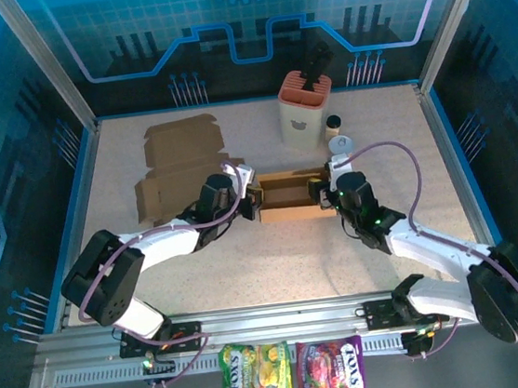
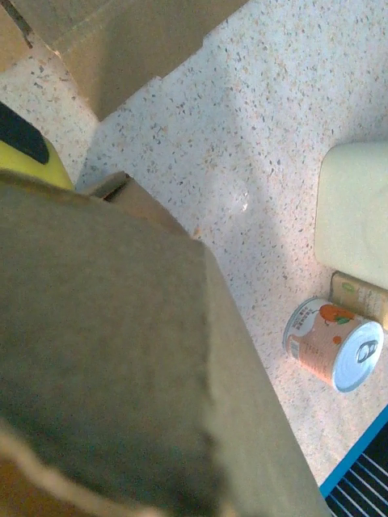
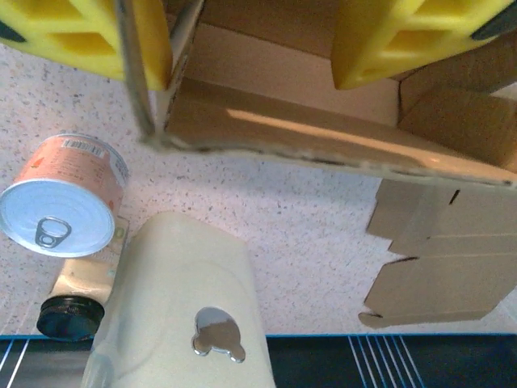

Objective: Fold the paper box

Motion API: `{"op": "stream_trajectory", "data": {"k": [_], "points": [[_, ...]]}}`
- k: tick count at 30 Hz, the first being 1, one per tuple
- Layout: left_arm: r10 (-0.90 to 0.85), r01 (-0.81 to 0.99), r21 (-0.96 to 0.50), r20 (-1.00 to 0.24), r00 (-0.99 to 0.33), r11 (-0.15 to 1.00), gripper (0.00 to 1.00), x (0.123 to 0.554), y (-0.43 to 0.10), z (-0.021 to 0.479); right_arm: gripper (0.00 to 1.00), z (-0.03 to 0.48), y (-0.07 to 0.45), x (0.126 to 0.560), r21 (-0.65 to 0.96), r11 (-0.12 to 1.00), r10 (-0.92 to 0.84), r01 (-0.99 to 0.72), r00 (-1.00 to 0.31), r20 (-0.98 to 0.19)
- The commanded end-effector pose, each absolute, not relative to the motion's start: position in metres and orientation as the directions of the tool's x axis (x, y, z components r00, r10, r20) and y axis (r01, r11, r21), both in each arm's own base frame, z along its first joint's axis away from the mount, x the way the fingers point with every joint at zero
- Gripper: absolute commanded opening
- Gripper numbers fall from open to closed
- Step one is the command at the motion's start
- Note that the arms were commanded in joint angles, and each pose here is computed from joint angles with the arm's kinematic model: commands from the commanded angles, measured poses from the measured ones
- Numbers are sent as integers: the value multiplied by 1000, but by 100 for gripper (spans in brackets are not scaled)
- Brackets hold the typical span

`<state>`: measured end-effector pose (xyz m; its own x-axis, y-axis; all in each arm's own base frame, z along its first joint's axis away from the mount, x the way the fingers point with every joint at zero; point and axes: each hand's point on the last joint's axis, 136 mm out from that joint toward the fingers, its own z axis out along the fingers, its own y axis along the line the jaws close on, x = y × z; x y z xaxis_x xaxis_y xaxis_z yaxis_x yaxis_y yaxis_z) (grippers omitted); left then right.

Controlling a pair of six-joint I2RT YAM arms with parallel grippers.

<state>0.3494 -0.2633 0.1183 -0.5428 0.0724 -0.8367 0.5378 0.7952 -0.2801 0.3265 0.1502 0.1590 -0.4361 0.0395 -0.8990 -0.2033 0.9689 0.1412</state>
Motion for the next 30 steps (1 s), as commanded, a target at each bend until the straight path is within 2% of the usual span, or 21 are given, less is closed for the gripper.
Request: {"op": "stream_trajectory", "data": {"k": [1, 3, 14, 19, 25, 28, 30], "points": [[132, 548, -221, -837, -531, 807, 0, 339, -261, 113, 64, 160, 157, 305, 211, 955, 68, -208, -539, -839], [141, 541, -201, -840, -524, 817, 0, 340, -260, 113, 71, 164, 151, 297, 236, 955, 92, -180, -576, -812], [153, 502, -150, -845, -512, 852, 0, 341, -261, 111, 88, 168, 143, 239, 362, 928, 162, -88, -780, -605], [152, 497, -147, -845, -512, 855, 0, 341, -264, 110, 88, 184, 139, 227, 409, 911, 210, -53, -795, -570], [156, 498, -142, -846, -510, 856, 0, 340, -266, 108, 87, 229, 136, 228, 473, 881, 305, -2, -762, -571], [161, 499, -136, -847, -507, 856, 0, 340, -266, 108, 84, 248, 130, 234, 513, 853, 404, 99, -746, -529], [161, 496, -133, -848, -505, 858, 0, 340, -265, 108, 78, 256, 124, 236, 553, 803, 517, 222, -719, -464]]}}
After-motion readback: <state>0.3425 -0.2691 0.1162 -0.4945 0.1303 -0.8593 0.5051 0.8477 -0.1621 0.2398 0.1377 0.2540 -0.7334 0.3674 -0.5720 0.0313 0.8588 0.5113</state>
